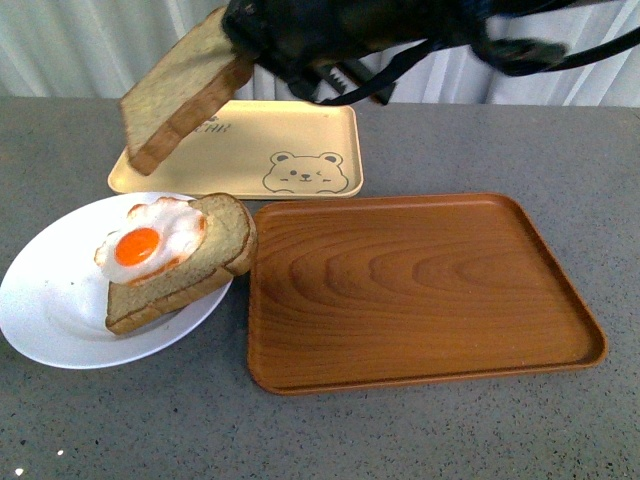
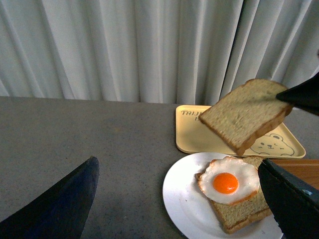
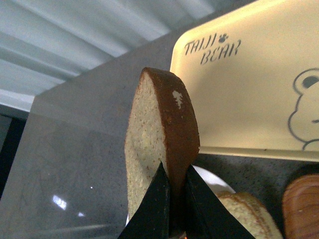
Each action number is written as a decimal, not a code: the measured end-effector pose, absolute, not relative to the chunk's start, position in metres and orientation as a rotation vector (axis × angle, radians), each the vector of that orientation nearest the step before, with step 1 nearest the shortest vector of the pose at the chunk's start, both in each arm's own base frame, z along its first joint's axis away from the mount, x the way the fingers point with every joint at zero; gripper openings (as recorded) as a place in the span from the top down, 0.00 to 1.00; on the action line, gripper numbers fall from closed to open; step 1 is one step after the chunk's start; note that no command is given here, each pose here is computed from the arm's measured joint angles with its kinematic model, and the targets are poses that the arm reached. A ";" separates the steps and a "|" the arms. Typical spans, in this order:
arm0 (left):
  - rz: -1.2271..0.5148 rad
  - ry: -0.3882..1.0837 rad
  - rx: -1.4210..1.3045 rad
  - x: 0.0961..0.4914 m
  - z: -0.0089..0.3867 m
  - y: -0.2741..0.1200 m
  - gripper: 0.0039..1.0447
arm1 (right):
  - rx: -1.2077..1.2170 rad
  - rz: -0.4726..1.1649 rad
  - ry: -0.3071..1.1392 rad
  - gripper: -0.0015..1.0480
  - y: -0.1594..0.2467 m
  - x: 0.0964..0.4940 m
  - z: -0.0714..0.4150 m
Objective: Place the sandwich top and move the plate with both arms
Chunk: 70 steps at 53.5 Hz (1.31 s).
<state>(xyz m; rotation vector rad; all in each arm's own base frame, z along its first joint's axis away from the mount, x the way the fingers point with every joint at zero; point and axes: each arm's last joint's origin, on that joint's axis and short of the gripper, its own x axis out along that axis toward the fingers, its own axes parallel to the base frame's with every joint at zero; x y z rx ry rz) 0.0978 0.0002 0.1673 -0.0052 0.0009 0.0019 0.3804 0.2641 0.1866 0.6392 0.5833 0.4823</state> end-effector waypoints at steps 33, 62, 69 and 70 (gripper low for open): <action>0.002 0.001 -0.005 0.098 0.167 0.000 0.08 | 0.605 0.433 0.756 0.83 0.284 0.364 0.129; 0.002 0.001 -0.005 0.098 0.167 0.000 0.08 | 0.191 0.015 0.016 0.38 0.127 0.302 0.189; 0.002 0.001 -0.005 0.098 0.167 0.000 0.08 | 0.082 0.004 -0.026 0.58 0.092 0.270 0.190; 0.002 0.001 -0.005 0.098 0.167 0.000 0.08 | 0.068 0.007 -0.020 0.61 0.088 0.266 0.188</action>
